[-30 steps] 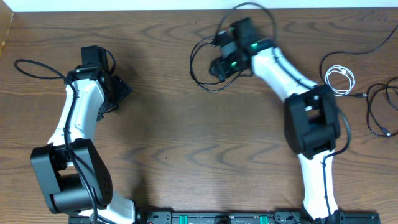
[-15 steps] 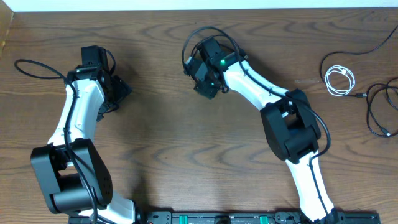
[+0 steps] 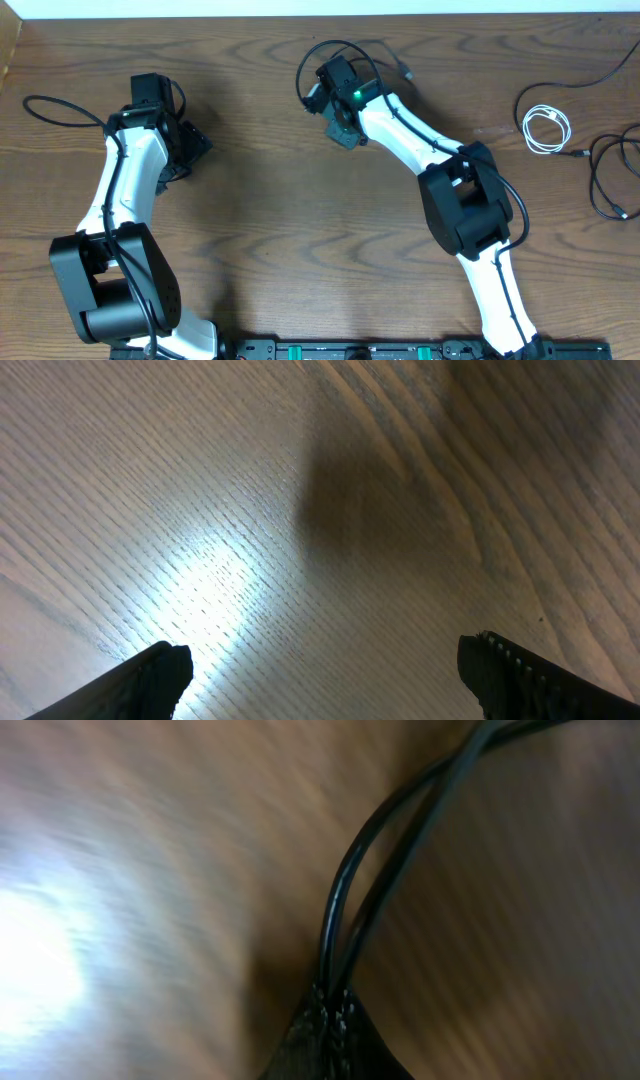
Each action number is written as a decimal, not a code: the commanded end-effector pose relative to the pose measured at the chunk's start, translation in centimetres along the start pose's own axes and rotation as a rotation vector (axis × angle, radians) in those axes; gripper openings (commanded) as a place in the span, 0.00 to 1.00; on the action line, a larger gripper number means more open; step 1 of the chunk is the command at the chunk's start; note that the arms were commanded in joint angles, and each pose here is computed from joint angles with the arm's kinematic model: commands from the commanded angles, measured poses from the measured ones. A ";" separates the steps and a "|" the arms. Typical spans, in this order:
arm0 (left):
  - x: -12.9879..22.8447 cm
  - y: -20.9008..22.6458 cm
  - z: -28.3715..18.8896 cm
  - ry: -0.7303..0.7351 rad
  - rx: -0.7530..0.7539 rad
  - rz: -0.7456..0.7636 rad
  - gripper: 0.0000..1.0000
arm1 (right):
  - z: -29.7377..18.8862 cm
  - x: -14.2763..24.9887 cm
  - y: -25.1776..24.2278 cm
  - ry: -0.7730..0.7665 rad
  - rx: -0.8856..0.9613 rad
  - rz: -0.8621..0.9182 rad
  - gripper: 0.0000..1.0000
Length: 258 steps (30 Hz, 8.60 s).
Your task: Untangle cables
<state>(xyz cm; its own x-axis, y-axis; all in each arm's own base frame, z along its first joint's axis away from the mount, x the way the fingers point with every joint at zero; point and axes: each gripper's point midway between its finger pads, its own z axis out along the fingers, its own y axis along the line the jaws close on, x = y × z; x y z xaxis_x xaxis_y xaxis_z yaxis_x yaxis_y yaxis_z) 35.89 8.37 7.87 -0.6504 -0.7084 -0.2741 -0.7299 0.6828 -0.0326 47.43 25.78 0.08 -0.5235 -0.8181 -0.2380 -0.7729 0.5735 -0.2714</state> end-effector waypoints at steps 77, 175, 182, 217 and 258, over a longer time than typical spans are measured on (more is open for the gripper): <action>0.2 0.3 0.4 0.007 -0.014 -0.002 0.93 | -3.6 24.0 -21.2 0.162 -0.061 1.072 0.99; 0.2 0.3 0.4 0.007 -0.014 -0.002 0.93 | -23.9 27.3 -0.8 -1.045 0.513 0.716 0.99; 0.2 0.3 0.4 0.007 -0.014 -0.002 0.93 | -24.0 27.8 -0.4 -1.043 0.522 0.725 0.99; 0.3 0.4 0.4 0.011 -0.017 -0.001 0.93 | -23.8 27.9 -0.3 -1.034 0.517 0.728 0.99; 5.7 1.9 -12.8 -0.694 0.688 -0.069 0.93 | -23.8 27.9 -0.3 -1.034 0.517 0.728 0.99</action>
<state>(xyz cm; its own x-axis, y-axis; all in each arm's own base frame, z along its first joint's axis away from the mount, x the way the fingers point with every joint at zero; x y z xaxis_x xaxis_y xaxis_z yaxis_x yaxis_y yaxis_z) 28.65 3.86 19.91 -0.2191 -0.6365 -0.7395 -0.3925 0.7514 -0.5304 24.61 1.48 15.77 -0.0667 -0.0616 -0.9959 -0.0913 0.9943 -0.0553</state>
